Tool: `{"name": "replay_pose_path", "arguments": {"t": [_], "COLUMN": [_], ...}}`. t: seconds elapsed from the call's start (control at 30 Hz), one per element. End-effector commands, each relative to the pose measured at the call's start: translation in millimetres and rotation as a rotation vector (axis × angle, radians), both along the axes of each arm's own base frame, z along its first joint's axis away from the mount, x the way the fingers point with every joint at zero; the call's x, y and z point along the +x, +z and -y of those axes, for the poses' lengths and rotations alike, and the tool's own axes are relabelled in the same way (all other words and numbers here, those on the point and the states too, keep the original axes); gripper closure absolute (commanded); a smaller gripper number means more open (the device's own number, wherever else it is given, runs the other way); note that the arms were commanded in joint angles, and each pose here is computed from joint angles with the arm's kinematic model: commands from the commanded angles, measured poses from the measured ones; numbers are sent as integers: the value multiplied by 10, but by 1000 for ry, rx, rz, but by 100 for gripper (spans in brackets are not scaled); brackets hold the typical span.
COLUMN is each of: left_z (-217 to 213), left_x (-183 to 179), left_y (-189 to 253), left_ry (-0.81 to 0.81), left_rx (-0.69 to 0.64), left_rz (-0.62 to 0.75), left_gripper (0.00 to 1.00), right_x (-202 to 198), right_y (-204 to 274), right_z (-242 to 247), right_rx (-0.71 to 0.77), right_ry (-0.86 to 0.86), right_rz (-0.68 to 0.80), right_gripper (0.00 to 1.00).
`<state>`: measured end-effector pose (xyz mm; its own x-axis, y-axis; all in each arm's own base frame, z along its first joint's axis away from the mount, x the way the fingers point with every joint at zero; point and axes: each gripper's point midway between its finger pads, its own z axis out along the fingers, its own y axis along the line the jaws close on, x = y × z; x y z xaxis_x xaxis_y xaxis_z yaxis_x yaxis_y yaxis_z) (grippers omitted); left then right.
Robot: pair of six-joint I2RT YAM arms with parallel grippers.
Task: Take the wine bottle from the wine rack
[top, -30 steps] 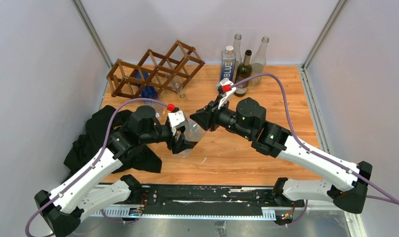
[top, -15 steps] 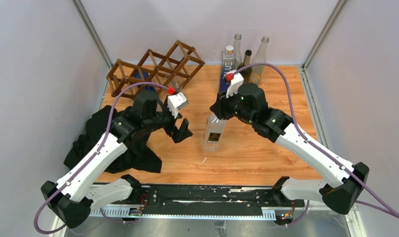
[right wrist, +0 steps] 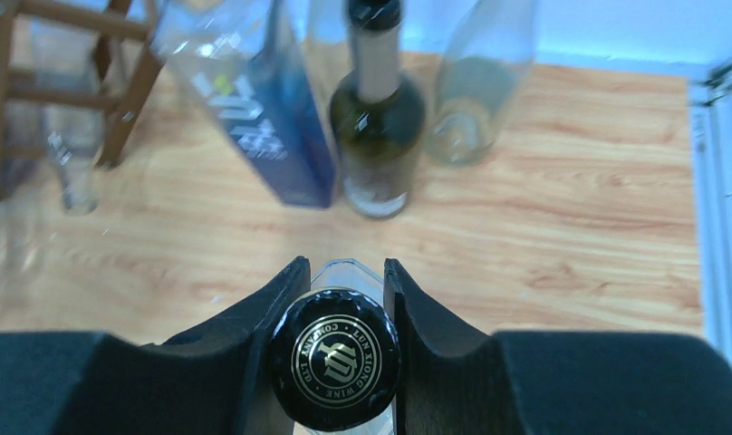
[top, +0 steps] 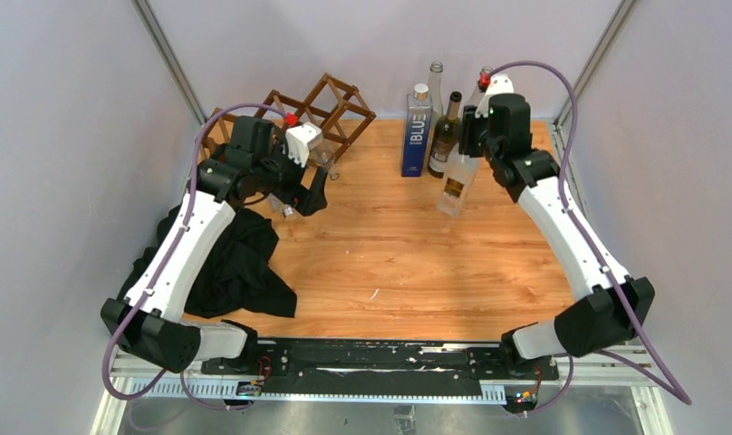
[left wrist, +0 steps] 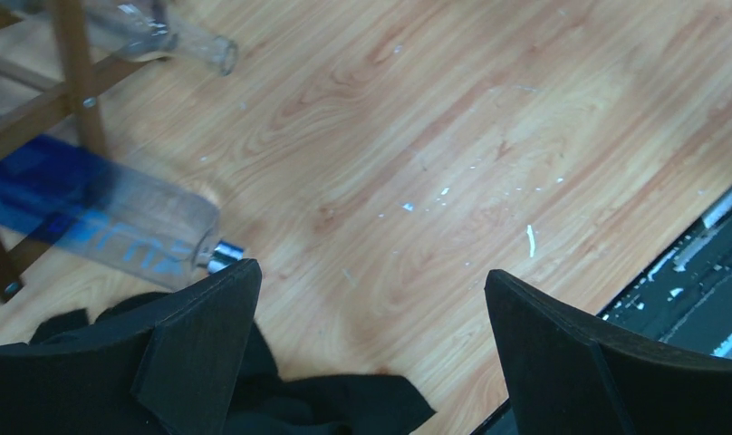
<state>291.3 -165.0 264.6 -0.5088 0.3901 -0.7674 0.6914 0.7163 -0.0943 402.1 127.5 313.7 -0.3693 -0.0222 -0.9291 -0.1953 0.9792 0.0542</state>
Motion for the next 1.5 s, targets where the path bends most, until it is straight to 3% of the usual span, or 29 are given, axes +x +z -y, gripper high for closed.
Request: {"name": "replay_pose_path", "arguments": {"t": [0.0,0.27,0.57,1.07,1.33,1.4,1.43,1.47], "left_z": [-218,-401,-462,-371,-518,-545,-552,-557], "left_x": [51,201,257,229,223,218,215,216], "left_y": [66,24,84,101,36,30,19,9], "left_ry": [56,67,53,34,67,74,75,78], "left_rx": [44,130,162,113,185,197,200,202], "left_rz": [-11,-20,-19,-38,-19,-15,-16,-15], "left_gripper": [0,0,0,0,0,0,0,0], "right_x": [397,951,1314,1728,1800,1794,1784,1774], "right_y": [664,463,303,-71,-219,-241,-245,-245], "right_z": [307,565,980,1372,1431,1413,1399,1387], "right_rx": [-23,-94,-69,-20,-9,4,13,19], "right_ry": [-92,-159,-250,-385,-415,-412,-411,-407], "right_rz": [190,162,140,101,95,98,99,99], "right_gripper": [100,100,100,100,100,89,77,72]}}
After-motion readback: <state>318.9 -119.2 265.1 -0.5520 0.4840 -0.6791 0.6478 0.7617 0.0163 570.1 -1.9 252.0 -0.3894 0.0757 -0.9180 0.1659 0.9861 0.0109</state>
